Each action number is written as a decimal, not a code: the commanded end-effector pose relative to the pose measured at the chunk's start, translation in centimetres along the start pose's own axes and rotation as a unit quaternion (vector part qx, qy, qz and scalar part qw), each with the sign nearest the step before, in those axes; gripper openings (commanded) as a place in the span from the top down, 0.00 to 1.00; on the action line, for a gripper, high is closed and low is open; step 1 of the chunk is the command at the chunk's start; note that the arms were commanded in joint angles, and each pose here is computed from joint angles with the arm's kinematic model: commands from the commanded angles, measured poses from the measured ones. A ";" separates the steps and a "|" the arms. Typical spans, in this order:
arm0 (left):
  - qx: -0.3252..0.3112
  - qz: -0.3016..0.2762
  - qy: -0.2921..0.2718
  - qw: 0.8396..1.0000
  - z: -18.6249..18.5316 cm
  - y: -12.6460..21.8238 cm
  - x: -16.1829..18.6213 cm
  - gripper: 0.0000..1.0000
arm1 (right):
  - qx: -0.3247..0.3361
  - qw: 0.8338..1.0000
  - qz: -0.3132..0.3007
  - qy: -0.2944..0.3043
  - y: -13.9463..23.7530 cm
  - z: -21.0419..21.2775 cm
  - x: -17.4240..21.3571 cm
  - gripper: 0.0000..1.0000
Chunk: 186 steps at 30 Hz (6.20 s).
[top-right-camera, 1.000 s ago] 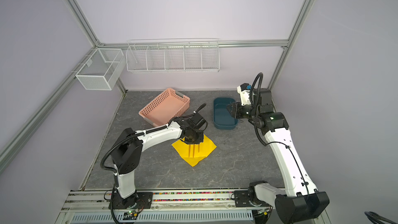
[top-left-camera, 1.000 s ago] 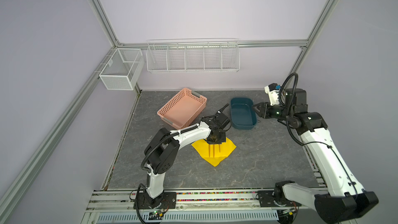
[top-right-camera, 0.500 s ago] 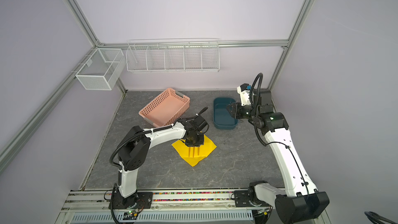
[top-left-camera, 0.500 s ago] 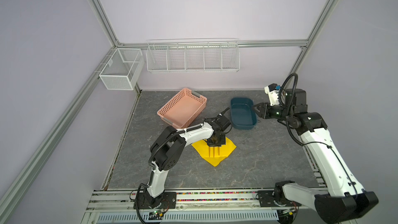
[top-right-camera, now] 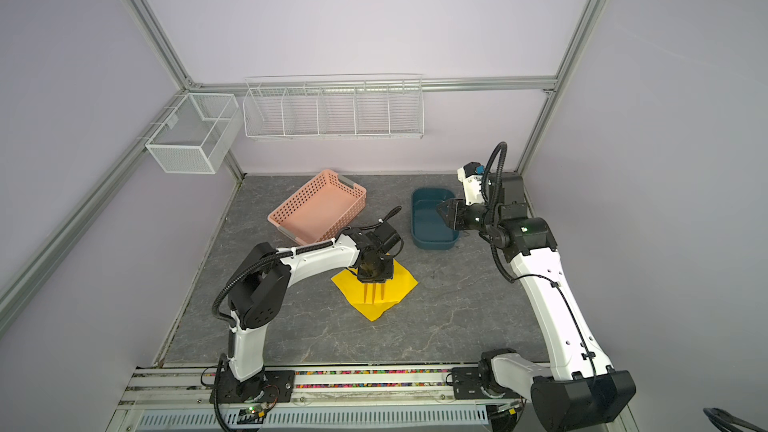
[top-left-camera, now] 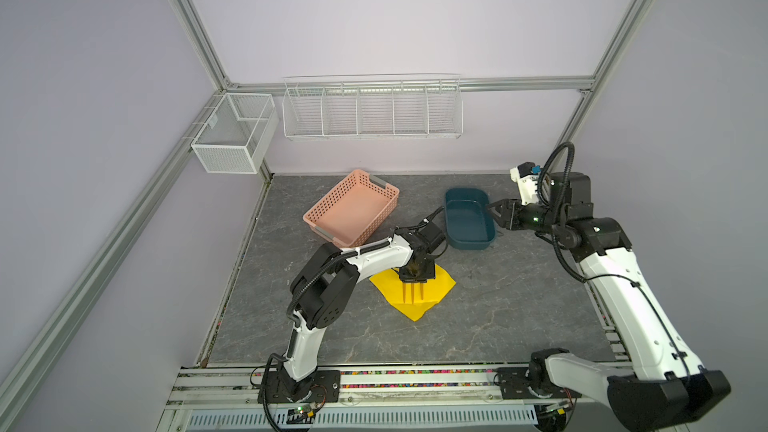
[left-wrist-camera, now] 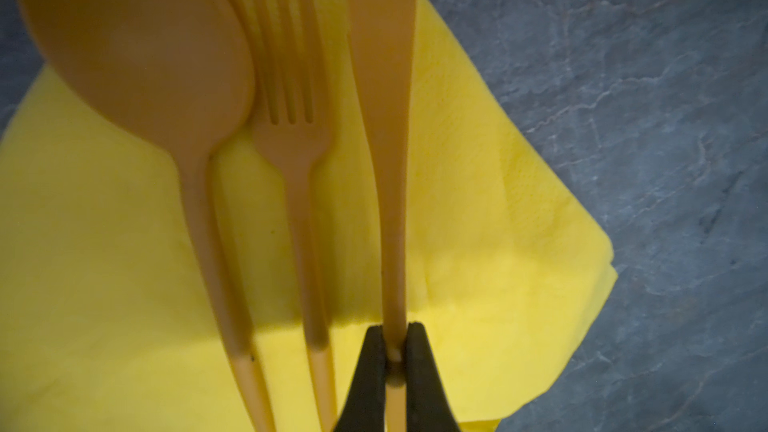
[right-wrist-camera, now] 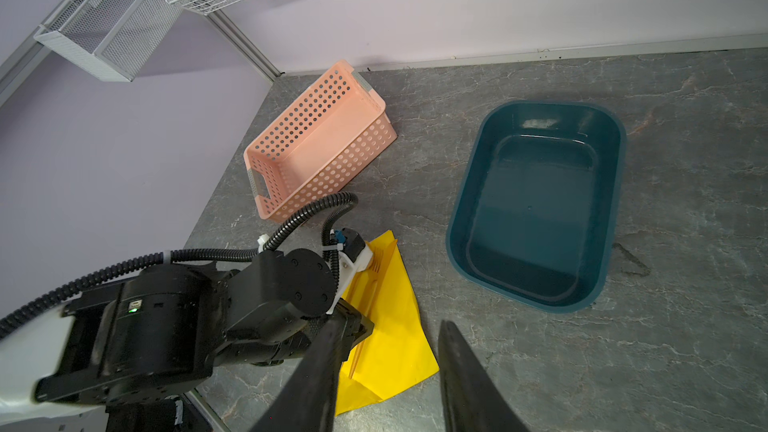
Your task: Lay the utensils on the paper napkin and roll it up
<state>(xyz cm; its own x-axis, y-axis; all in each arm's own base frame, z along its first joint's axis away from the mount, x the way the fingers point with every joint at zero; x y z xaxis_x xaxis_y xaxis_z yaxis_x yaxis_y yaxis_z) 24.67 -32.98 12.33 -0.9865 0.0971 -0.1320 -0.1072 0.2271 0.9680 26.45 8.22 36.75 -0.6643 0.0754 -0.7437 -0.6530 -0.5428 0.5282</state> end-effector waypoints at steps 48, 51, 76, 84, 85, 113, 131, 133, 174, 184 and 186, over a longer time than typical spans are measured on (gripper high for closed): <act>-0.034 0.024 0.011 0.999 0.2 -1.5 1.1 0.97 | -0.008 1.000 -0.016 0.020 0.7 0.3 0.1 0.57; -0.034 0.016 0.010 0.999 0.1 -1.1 1.0 0.95 | -0.008 1.000 -0.016 0.020 0.8 0.3 0.1 0.57; -0.033 0.000 0.003 0.999 -0.7 -0.3 0.1 0.91 | -0.012 1.000 -0.017 0.022 1.0 0.5 0.1 0.57; -0.027 0.002 0.012 1.000 -0.7 -0.5 0.2 0.84 | -0.012 0.999 -0.018 0.023 1.1 0.5 0.1 0.56; -0.026 0.002 0.013 1.000 -0.7 -0.5 0.2 0.84 | -0.013 0.999 -0.018 0.023 1.1 0.5 0.1 0.56; -0.021 -0.096 0.015 0.995 0.1 7.5 -0.5 0.87 | -0.017 1.000 0.009 0.021 0.5 0.8 0.8 0.56; 0.027 -0.071 0.059 0.995 7.7 5.6 0.0 1.00 | -0.083 0.959 0.248 -0.105 -10.7 3.2 11.1 0.44; 0.027 -0.058 0.053 0.997 7.8 4.5 0.1 1.00 | -0.094 0.952 0.262 -0.131 -12.1 3.1 12.3 0.42; 0.031 0.000 0.065 0.997 10.3 -0.6 1.5 1.00 | -0.142 0.895 0.338 -0.252 -24.2 0.8 18.5 0.33; 0.030 0.000 0.065 0.997 10.4 -0.6 1.6 1.00 | -0.140 0.894 0.341 -0.255 -24.6 0.7 18.6 0.34; 0.029 0.000 0.065 0.997 10.4 -0.6 1.6 1.00 | -0.140 0.894 0.341 -0.254 -24.7 0.7 18.6 0.34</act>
<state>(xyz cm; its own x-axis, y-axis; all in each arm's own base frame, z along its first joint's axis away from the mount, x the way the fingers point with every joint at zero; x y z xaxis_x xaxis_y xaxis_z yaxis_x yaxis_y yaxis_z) 25.17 -23.64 10.62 -0.9901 -0.0334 -0.1360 -0.1395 0.3234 0.9359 29.68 23.03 10.15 -0.9996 -0.0146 0.0258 0.0275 -0.7808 0.6242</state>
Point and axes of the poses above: each gripper's point midway between its finger pads, its own y axis back along the fingers, its own z axis along the line the jaws close on, x = y × z, the point moved 9 cm from there along y, back along the fingers
